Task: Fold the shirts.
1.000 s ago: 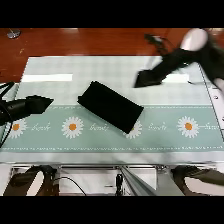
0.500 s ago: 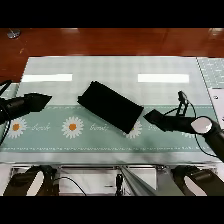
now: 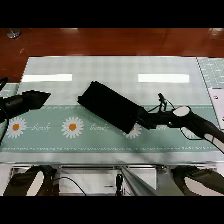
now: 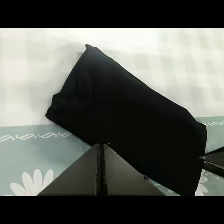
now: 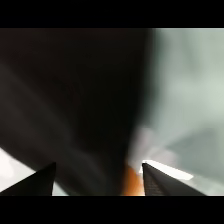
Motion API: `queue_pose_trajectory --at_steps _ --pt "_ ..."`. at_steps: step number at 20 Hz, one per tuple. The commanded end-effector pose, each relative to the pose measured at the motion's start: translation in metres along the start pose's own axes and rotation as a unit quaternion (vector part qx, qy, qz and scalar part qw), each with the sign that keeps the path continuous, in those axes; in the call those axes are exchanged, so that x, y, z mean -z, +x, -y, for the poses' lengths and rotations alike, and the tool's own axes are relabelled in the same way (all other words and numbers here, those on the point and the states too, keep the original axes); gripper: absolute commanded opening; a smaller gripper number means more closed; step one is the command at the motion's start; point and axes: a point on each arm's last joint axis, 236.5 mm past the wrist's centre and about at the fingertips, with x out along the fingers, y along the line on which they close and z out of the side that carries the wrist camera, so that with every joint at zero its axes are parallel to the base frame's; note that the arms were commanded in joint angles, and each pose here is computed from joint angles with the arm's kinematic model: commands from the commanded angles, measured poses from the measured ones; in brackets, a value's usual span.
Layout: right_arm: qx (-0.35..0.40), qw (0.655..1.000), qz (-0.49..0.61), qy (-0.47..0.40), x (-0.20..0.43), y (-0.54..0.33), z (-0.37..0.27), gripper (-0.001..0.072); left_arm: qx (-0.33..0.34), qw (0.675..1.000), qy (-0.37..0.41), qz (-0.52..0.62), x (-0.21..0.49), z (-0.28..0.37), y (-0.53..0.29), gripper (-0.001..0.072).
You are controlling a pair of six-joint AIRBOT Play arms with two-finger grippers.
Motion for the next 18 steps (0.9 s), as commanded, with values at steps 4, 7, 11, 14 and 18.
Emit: queue_pose_trajectory --at_steps 4,7,11,14,18 --pt "-0.062 0.988 -0.074 -0.118 -0.002 0.029 -0.066 0.0025 0.000 1.000 -0.004 0.002 -0.001 0.000 0.000 0.0021" --pt "-0.051 0.975 -0.042 -0.214 -0.041 0.001 -0.122 0.0024 0.000 1.000 -0.004 0.002 -0.001 0.000 0.000 0.0022" --pt "0.041 0.933 0.037 -0.356 -0.098 -0.083 -0.193 0.0024 0.000 1.000 -0.004 0.002 -0.001 0.000 0.000 0.0022" --pt "0.080 0.917 0.103 -0.377 -0.132 -0.158 -0.220 0.0024 -0.001 1.000 -0.004 0.002 -0.001 0.000 0.000 0.0022" --pt "0.095 0.926 0.155 -0.330 -0.165 -0.248 -0.207 0.0024 0.000 1.000 -0.004 0.002 -0.001 0.000 0.000 0.0022"
